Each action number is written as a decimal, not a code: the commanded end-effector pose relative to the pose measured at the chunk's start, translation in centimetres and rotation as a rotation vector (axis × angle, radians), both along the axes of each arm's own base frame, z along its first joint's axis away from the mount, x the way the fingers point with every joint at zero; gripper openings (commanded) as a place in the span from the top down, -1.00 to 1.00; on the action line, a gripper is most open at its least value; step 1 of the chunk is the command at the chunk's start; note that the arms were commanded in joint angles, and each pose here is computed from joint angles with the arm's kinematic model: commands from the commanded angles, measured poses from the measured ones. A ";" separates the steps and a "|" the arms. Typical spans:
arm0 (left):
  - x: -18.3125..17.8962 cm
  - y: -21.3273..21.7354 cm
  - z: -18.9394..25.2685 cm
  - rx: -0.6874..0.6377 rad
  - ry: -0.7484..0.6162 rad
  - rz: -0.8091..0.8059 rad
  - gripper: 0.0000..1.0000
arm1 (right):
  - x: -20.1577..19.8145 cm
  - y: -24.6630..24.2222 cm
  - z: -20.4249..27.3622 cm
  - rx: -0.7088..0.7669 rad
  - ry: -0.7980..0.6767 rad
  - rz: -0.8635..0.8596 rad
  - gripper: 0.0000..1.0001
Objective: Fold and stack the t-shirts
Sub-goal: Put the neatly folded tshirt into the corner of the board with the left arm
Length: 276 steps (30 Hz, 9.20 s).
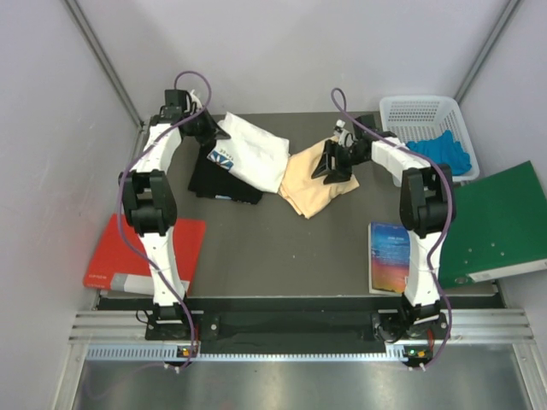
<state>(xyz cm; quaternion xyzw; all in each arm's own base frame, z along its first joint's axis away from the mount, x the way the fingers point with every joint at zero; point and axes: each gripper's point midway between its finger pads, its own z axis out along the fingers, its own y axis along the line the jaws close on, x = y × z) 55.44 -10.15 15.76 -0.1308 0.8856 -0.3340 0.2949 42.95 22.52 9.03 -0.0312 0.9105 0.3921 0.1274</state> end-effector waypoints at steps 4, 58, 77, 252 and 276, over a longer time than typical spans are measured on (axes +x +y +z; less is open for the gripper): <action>0.7 0.3 12.3 -0.086 -0.283 0.021 1.00 | -0.2 1.6 1.8 0.025 -0.060 0.031 -0.20; -10.4 -1.4 8.3 0.179 -0.167 -0.075 -0.98 | 6.0 -1.2 -2.7 -0.548 -0.221 -0.042 1.00; -17.0 -20.7 -8.4 0.005 0.345 -0.390 -0.98 | 4.2 -4.4 -8.0 -0.716 -0.169 -0.044 1.00; 0.2 5.8 1.6 0.148 -0.094 0.027 0.83 | 8.6 19.8 8.0 0.414 -0.163 -0.033 0.53; 5.9 7.9 7.1 0.166 -0.275 0.177 1.00 | 12.9 18.1 12.9 0.402 -0.331 -0.233 0.91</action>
